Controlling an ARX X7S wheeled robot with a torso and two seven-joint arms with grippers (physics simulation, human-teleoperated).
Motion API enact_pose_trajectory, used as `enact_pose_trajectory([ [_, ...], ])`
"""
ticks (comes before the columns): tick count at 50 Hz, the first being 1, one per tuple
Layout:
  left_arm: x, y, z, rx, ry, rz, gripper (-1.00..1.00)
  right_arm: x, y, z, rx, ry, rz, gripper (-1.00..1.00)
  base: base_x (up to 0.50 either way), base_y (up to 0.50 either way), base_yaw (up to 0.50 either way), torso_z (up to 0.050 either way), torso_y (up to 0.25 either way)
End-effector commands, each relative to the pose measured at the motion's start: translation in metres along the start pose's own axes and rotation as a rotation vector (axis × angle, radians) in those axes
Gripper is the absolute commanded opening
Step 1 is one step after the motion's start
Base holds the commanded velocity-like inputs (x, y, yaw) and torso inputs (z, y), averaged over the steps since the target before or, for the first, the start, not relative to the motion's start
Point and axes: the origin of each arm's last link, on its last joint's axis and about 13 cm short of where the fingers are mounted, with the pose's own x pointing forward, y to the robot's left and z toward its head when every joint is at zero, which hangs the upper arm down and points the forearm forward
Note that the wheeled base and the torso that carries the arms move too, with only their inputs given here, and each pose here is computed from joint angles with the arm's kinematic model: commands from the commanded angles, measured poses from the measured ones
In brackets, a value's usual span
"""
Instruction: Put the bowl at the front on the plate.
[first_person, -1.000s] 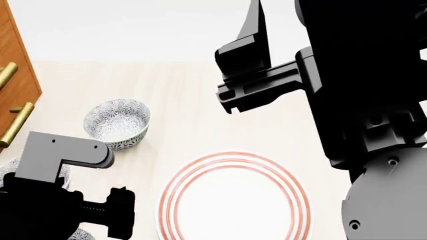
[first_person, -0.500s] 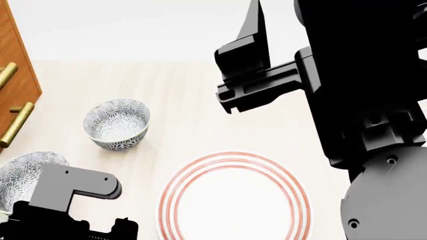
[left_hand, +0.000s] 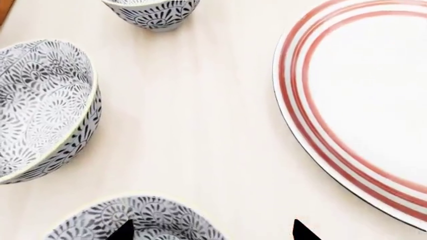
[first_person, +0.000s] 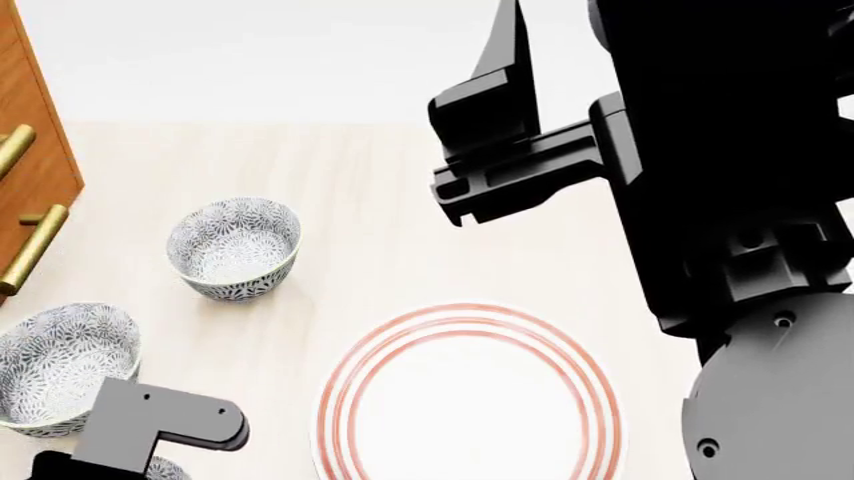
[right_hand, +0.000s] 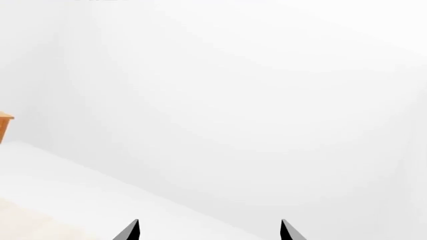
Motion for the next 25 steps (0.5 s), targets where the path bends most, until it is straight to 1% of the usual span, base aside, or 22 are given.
enact_pose_trajectory([
  [1, 0.003, -0.002, -0.011, 0.013, 0.035, 0.003, 1.00, 0.001, 0.000, 0.000, 0.001, -0.004, 0.004, 1.00, 0.00, 0.00, 0.00, 0.000, 0.000],
  [9, 0.006, -0.002, -0.018, 0.019, 0.058, 0.004, 1.00, 0.001, 0.001, 0.000, 0.000, -0.004, 0.007, 1.00, 0.00, 0.00, 0.00, 0.000, 0.000],
  [20, 0.007, -0.001, -0.020, 0.015, 0.069, 0.004, 1.00, 0.000, 0.001, 0.000, -0.002, -0.004, 0.005, 1.00, 0.00, 0.00, 0.00, 0.000, 0.000],
  [25, 0.008, -0.002, -0.023, 0.015, 0.093, -0.001, 1.00, 0.000, 0.001, -0.001, -0.005, -0.003, 0.005, 1.00, 0.00, 0.00, 0.00, 0.000, 0.000],
])
